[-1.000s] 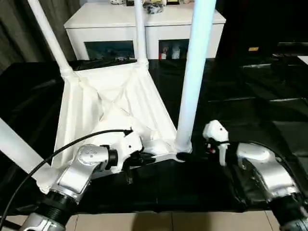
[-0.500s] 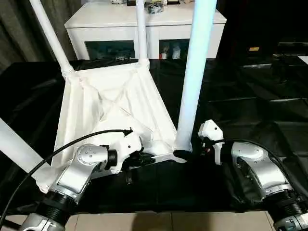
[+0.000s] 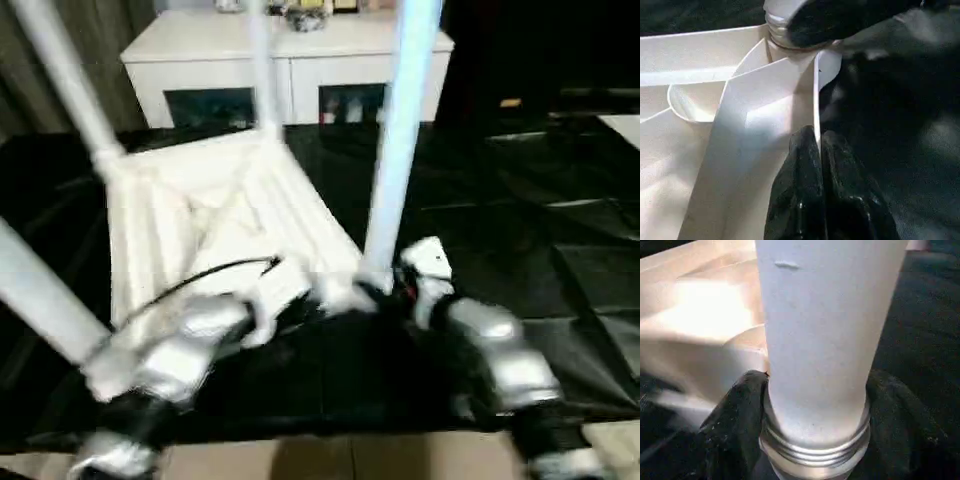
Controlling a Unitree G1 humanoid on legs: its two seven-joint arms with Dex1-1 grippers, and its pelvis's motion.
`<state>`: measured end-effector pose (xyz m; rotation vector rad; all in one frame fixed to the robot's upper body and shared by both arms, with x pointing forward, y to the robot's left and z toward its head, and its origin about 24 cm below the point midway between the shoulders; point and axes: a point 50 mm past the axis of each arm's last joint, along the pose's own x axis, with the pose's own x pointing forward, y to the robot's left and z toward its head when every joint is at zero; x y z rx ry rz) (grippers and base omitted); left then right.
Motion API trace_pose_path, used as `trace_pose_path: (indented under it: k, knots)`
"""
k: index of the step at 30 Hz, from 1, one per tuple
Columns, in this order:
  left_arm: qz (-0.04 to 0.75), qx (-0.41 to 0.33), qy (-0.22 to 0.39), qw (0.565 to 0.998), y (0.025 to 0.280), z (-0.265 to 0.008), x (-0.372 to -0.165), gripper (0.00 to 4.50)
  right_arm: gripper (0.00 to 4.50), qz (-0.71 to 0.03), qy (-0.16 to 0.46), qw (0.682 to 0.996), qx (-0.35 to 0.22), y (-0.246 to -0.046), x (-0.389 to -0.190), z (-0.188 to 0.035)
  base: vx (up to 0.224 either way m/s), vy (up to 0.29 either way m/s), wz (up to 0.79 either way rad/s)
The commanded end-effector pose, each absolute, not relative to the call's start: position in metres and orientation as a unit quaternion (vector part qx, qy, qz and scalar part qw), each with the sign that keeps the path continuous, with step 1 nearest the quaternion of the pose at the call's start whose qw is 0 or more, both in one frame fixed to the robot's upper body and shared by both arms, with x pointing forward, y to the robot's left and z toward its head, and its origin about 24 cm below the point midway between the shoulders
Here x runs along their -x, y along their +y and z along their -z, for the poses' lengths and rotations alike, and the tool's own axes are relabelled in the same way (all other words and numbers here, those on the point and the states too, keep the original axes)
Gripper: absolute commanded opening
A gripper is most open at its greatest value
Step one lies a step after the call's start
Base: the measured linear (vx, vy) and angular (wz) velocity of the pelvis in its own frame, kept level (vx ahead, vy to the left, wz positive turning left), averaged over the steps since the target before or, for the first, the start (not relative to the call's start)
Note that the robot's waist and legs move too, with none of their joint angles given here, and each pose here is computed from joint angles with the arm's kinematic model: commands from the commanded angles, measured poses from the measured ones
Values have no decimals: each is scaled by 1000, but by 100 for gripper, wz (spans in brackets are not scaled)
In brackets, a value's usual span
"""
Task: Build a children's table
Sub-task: Rotate leg to tighten
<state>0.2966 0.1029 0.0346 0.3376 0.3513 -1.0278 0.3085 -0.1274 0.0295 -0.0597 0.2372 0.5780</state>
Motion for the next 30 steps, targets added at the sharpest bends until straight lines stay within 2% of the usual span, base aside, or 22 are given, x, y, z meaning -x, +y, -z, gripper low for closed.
trace_pose_path:
  k: [1, 4, 6, 7, 9, 11, 12, 13, 16, 19, 20, 22, 24, 26, 27, 30]
  knots:
    - [473, -131, 176, 853, 85, -27, -296, 0, 266, -187, 145, 970, 45, -139, -310, -17, 0, 0, 0]
    - [404, -119, 184, 888, 71, -26, -308, 0, 265, -135, 138, 980, 55, -124, -309, -12, 0, 0, 0]
    - [394, -117, 183, 893, 69, -27, -310, 0, 265, -125, 135, 981, 56, -122, -310, -11, 0, 0, 0]
    - [381, -116, 181, 899, 64, -27, -313, 0, 265, -123, 139, 981, 53, -113, -309, -9, 0, 0, 0]
    - [380, -116, 181, 899, 64, -27, -313, 0, 265, -122, 139, 981, 53, -112, -309, -9, 0, 0, 0]
    - [397, -133, 168, 892, 60, -26, -311, 0, 265, -180, 114, 976, 33, -97, -309, -17, 0, 0, 0]
    - [397, -133, 168, 892, 60, -26, -311, 0, 299, -180, 114, 976, 33, -97, -309, -17, 0, 0, 0]
    - [404, -133, 169, 889, 64, -26, -309, 0, 320, -198, 97, 975, 24, -98, -311, -23, 0, 0, 0]
    - [419, -134, 169, 882, 72, -26, -306, 0, 339, -223, 85, 971, 29, -103, -314, -30, 0, 0, 0]
    - [439, -135, 167, 872, 78, -25, -302, 0, 367, -262, 93, 961, 9, -106, -315, -34, 0, 0, 0]
    - [463, -135, 159, 861, 81, -26, -298, 0, 384, -289, 95, 952, 19, -110, -315, -38, 0, 0, 0]
    - [512, -123, 140, 839, 87, -29, -288, 0, 384, -326, 71, 938, 92, -123, -314, -44, 0, 0, 0]
    - [542, -122, 139, 820, 95, -29, -280, 0, 384, -398, 82, 910, 84, -132, -307, -47, 0, 0, 0]
    - [547, -121, 141, 817, 97, -29, -279, 0, 384, -412, 83, 903, 85, -134, -305, -47, 0, 0, 0]
    - [566, -112, 148, 803, 102, -30, -274, 0, 384, -461, 88, 878, 92, -143, -298, -49, 0, 0, 0]
    - [586, -107, 155, 788, 107, -31, -268, 0, 384, -508, 106, 850, 92, -153, -291, -51, 0, 0, 0]
